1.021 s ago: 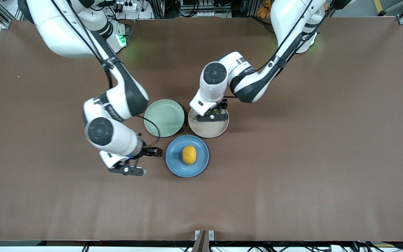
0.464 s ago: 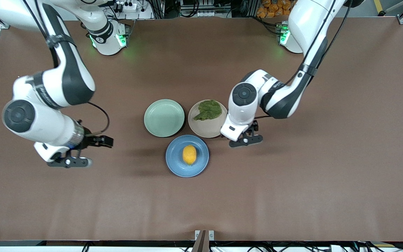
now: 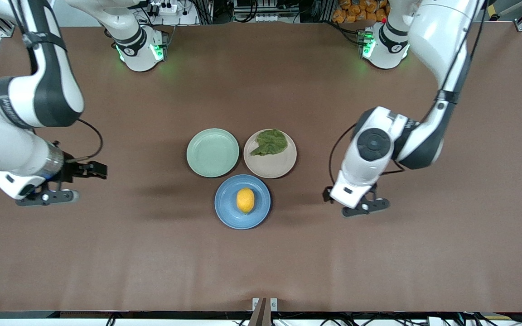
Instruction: Place lemon and lettuce in plates
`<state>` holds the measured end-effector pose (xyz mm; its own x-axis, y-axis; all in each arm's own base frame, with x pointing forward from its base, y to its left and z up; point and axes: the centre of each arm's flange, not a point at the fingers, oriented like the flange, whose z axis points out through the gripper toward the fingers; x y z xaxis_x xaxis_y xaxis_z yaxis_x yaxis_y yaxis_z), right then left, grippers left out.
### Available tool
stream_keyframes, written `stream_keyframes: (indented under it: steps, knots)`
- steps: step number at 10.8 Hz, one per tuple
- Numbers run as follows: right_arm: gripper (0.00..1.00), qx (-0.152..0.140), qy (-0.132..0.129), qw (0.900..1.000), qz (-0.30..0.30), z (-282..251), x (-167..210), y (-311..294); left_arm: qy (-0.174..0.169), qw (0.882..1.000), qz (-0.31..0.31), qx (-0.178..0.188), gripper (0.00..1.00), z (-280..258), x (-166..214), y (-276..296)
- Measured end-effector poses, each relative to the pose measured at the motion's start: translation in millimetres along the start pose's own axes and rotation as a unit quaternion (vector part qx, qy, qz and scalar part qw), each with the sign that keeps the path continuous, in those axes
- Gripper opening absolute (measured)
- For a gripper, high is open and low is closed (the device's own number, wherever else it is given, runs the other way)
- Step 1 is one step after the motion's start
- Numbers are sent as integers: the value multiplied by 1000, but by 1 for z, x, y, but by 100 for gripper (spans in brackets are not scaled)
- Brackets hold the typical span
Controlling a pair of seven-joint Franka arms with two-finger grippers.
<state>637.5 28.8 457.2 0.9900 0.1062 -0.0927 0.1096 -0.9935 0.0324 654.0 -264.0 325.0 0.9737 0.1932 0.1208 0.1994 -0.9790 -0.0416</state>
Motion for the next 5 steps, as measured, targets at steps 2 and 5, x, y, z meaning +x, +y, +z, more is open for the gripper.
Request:
stream_keyframes:
  steps: [2,5]
  knots:
    - [100,-3,-5,1000,-2,-21,-16,26,1,1000,9,1,100,1,16,-24]
    - [100,-5,15,1000,6,-64,-39,37,-14,1000,5,19,100,-3,47,-91]
